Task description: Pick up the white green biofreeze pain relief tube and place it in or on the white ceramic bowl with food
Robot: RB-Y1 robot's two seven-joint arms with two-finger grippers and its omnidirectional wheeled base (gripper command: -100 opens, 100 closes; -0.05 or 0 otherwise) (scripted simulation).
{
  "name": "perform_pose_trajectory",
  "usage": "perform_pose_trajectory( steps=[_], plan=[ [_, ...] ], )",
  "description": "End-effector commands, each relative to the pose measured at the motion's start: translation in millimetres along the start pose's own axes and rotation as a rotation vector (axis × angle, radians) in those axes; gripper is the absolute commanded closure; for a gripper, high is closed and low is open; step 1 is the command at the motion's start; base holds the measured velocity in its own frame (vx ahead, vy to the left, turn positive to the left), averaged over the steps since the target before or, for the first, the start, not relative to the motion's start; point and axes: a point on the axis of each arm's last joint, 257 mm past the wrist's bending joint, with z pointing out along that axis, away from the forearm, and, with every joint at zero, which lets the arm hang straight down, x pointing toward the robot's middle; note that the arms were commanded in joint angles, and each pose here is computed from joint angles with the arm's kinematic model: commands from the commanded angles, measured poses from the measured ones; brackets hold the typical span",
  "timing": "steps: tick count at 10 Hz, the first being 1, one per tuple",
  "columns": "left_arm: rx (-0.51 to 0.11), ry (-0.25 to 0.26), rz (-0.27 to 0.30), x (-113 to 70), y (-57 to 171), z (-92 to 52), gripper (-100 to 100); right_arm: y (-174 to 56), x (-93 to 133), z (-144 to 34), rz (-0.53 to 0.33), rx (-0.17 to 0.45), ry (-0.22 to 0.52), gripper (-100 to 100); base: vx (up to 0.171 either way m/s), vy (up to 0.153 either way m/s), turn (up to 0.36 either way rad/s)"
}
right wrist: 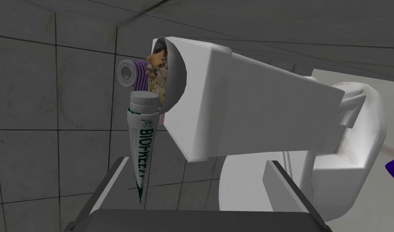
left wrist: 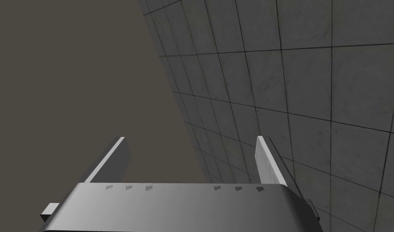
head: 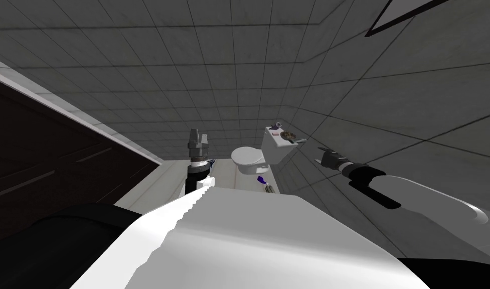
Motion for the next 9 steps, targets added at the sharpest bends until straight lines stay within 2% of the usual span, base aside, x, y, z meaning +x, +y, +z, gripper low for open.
perform_pose_trajectory(
  steps=[1, 2, 4, 9],
  plan=[
    [0.000, 0.000, 0.000, 0.0, 0.0, 0.0, 0, -0.6, -10.3, -1.7, -0.001, 0.002, -0.019, -100, -0.147, -0.177, 0.030],
    [0.000, 0.000, 0.000, 0.0, 0.0, 0.0, 0, 2.9, -21.6, -0.8, 0.027, 0.007, -0.036, -100, -0.029, -0.163, 0.090],
    [0.000, 0.000, 0.000, 0.0, 0.1, -0.1, 0, 3.9, -36.1, 3.0, 0.056, 0.018, -0.059, -100, 0.118, -0.060, 0.123],
    [0.000, 0.000, 0.000, 0.0, 0.0, -0.1, 0, -0.3, -82.1, 16.2, 0.109, 0.054, -0.138, -100, 0.194, 0.034, 0.121]
  ],
)
